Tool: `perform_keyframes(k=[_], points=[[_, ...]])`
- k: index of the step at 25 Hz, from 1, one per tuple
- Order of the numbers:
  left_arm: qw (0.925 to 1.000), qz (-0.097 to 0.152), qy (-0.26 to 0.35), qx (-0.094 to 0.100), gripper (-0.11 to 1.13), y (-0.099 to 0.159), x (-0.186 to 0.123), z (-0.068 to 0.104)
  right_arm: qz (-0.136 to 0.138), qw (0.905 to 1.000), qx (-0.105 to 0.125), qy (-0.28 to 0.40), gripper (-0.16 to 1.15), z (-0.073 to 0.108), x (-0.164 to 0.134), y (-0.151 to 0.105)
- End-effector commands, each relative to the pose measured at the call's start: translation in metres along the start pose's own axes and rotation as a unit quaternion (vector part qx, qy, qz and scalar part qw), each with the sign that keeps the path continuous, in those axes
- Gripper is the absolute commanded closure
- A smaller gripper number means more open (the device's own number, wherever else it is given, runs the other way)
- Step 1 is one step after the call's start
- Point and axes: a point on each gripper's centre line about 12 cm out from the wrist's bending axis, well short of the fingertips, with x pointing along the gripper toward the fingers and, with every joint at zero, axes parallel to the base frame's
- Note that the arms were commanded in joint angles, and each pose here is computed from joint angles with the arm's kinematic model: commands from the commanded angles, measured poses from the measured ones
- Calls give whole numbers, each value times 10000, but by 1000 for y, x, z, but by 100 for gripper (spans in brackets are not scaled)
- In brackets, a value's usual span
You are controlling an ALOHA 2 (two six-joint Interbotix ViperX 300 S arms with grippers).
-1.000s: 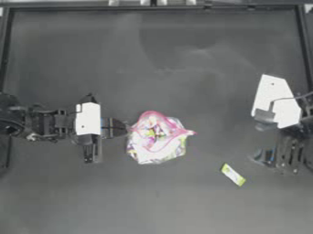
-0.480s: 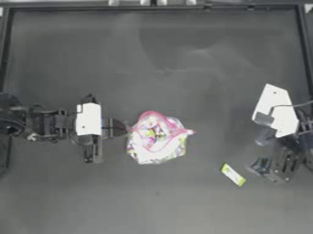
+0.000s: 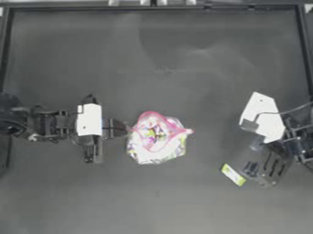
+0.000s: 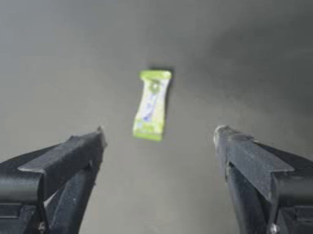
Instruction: Put candy in bag
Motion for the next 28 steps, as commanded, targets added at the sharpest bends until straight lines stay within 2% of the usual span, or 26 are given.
perform_keyframes(k=[1,13,20,23,28], points=[[9998,11,-192,17,97,0,0,10,47,10000,43,-10,-1,3,5,7],[9998,18,-222,17,97,0,0,10,-283,9993,11,259,-1,0,42,18],[9998,12,-207,24,97,0,-1,9,-461,9984,-67,334,-1,2,55,21],[9998,15,-199,18,97,0,-1,9,-559,9978,-3,366,-1,1,60,19],[9998,15,-199,18,97,0,-1,9,-688,9970,-36,355,-1,-1,69,24]])
